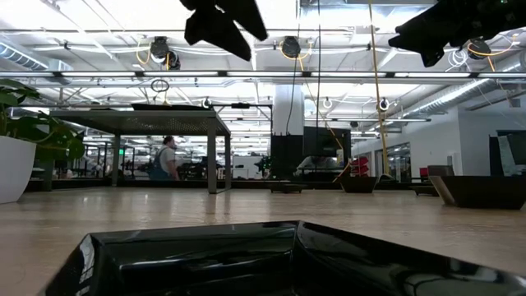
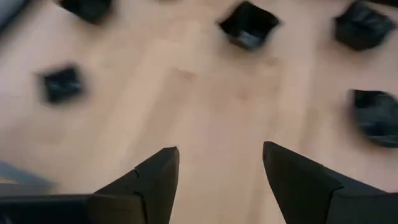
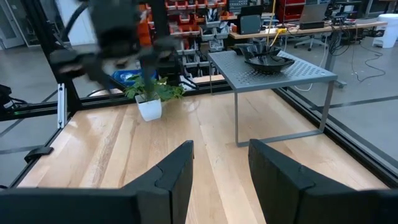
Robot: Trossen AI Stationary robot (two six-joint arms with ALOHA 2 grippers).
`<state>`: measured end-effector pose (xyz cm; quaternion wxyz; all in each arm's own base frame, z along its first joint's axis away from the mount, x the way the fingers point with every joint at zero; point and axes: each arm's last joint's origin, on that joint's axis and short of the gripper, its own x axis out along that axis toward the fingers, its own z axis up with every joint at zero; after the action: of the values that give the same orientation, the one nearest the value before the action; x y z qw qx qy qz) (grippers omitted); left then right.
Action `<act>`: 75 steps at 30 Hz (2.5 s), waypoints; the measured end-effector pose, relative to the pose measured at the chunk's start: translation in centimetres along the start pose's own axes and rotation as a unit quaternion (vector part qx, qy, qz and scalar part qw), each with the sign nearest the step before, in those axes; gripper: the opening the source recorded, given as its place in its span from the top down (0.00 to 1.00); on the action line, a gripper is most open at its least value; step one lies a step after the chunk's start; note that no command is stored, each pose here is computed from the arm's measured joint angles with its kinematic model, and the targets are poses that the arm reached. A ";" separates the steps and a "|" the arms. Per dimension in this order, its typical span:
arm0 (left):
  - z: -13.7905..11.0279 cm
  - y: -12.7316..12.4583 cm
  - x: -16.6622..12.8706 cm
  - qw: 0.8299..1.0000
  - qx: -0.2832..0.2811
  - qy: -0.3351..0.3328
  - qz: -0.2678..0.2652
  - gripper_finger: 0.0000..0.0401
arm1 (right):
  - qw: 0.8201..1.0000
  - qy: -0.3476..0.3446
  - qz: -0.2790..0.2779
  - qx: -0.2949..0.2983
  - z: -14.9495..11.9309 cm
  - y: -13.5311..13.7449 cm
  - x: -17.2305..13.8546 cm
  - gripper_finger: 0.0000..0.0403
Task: Pick & Place Mini shaped plates
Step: Stack the square plate on top of the square plate on the shelf
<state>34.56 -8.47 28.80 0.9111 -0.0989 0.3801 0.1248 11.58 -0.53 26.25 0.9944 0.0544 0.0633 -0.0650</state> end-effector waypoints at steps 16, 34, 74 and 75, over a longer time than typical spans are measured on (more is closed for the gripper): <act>-8.8 -10.8 8.0 0.989 -0.014 0.077 -0.122 0.41 | 1.000 -0.001 0.000 0.000 0.0 0.0 0.0 0.65; -13.5 -14.9 7.3 0.986 0.016 0.081 -0.145 0.41 | 1.000 0.000 0.000 0.000 0.0 0.0 0.0 0.65; -11.3 -14.4 9.8 0.980 -0.015 0.033 -0.195 0.99 | 1.000 0.000 0.000 0.000 0.0 0.0 0.0 0.65; -10.7 -14.0 9.7 0.980 -0.021 0.026 -0.194 0.98 | 1.000 0.000 0.000 0.000 0.0 0.0 0.0 0.65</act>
<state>38.28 -23.20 15.66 0.9054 -0.1935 0.3746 -0.0492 11.58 -0.53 26.25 0.9944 0.0544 0.0631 -0.0650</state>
